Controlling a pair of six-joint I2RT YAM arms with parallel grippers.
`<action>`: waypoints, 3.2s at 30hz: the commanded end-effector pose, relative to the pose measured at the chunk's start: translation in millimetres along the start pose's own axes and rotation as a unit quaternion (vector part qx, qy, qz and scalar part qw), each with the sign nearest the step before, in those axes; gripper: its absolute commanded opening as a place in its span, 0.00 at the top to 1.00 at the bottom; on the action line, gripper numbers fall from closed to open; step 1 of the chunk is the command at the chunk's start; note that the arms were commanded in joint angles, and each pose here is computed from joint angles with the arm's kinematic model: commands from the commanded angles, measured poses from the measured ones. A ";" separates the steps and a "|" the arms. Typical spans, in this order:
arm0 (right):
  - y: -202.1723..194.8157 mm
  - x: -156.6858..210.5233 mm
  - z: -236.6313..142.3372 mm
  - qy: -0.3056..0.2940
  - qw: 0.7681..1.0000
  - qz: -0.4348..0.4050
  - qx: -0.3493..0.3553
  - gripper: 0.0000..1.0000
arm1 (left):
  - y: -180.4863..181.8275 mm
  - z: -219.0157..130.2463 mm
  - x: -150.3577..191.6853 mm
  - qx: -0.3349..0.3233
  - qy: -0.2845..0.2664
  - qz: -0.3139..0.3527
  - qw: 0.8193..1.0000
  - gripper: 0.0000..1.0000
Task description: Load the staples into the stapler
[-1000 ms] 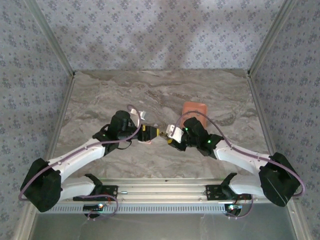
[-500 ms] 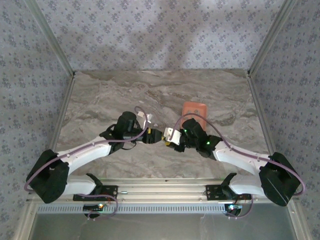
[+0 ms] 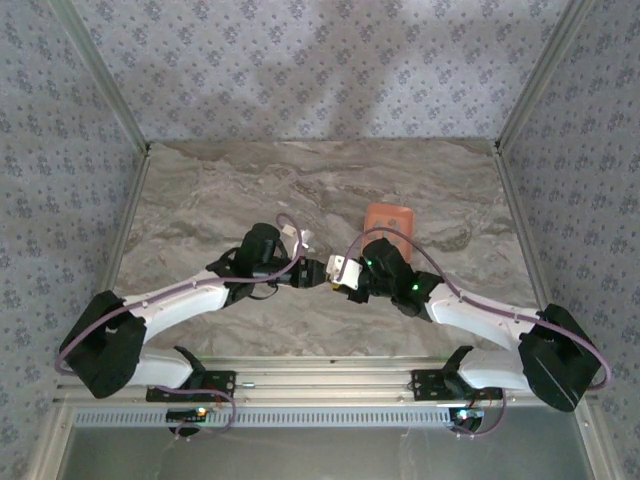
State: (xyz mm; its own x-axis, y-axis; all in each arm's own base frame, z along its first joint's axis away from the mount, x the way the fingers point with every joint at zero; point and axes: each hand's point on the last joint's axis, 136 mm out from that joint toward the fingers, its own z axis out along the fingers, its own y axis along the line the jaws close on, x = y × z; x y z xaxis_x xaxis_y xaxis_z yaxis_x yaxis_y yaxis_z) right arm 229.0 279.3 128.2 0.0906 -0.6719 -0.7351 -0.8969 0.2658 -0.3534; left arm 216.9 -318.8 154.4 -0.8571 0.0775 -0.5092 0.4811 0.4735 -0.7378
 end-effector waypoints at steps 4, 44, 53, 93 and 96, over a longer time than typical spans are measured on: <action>-13.3 -18.3 -8.2 -0.026 0.999 -0.010 0.033 0.74 | -8.1 -4.4 -10.8 0.001 -0.016 0.024 1.000 0.83; 6.1 -26.5 -61.2 -0.126 0.970 0.132 -0.161 0.40 | -39.4 -51.9 10.1 0.045 -0.042 0.509 0.859 0.97; 2.2 -48.1 -59.4 -0.158 0.968 0.108 -0.163 0.40 | -49.1 -52.8 10.0 0.070 -0.052 0.503 0.860 0.97; 9.7 -66.3 -57.0 -0.134 0.958 0.122 -0.223 0.96 | -37.4 -49.9 -23.0 -0.004 -0.089 0.462 0.882 0.56; -10.5 -58.0 -48.0 -0.111 0.959 0.208 -0.158 0.96 | -15.7 -56.2 -43.9 -0.077 -0.138 0.389 0.908 0.42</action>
State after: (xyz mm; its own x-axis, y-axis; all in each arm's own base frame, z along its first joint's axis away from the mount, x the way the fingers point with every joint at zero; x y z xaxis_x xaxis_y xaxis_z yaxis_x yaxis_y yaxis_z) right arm 195.5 285.9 195.9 -0.1139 -0.4292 -0.8960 -0.9933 0.0649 0.0952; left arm 200.0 -295.1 202.1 -0.0915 0.3255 -0.9411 0.9683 0.2498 -0.0077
